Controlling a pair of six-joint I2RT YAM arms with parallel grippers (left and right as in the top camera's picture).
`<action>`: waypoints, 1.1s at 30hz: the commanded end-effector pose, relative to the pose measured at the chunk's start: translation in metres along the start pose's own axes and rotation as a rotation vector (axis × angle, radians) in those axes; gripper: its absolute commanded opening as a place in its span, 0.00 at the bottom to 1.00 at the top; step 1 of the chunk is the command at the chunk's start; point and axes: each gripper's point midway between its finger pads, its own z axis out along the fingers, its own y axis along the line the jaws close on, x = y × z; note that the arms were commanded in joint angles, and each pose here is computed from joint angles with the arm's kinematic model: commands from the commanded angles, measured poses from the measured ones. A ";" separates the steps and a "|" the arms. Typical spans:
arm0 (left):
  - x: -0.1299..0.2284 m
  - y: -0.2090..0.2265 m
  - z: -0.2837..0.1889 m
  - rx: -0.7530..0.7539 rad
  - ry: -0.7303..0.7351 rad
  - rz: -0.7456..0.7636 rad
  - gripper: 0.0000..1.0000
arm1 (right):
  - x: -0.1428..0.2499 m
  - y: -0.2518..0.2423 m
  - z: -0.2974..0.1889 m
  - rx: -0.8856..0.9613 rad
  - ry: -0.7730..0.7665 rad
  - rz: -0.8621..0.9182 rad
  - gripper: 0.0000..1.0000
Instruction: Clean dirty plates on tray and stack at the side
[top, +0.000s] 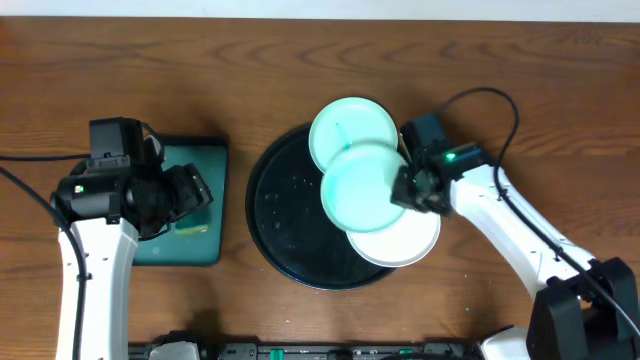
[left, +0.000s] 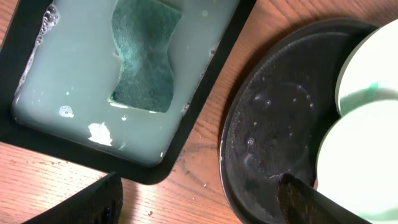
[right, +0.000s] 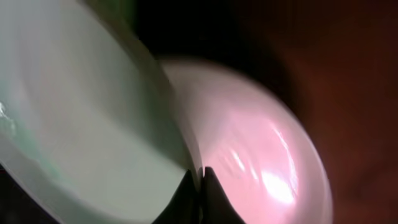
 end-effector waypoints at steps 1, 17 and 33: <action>0.002 -0.001 0.001 0.006 0.008 -0.004 0.80 | -0.021 0.023 -0.008 -0.019 -0.159 -0.074 0.01; 0.004 0.001 0.003 0.002 0.018 -0.006 0.80 | -0.037 0.111 -0.042 0.004 -0.561 -0.648 0.01; 0.005 0.001 0.003 0.001 0.021 -0.006 0.80 | -0.017 0.155 -0.132 0.556 -1.017 -1.102 0.01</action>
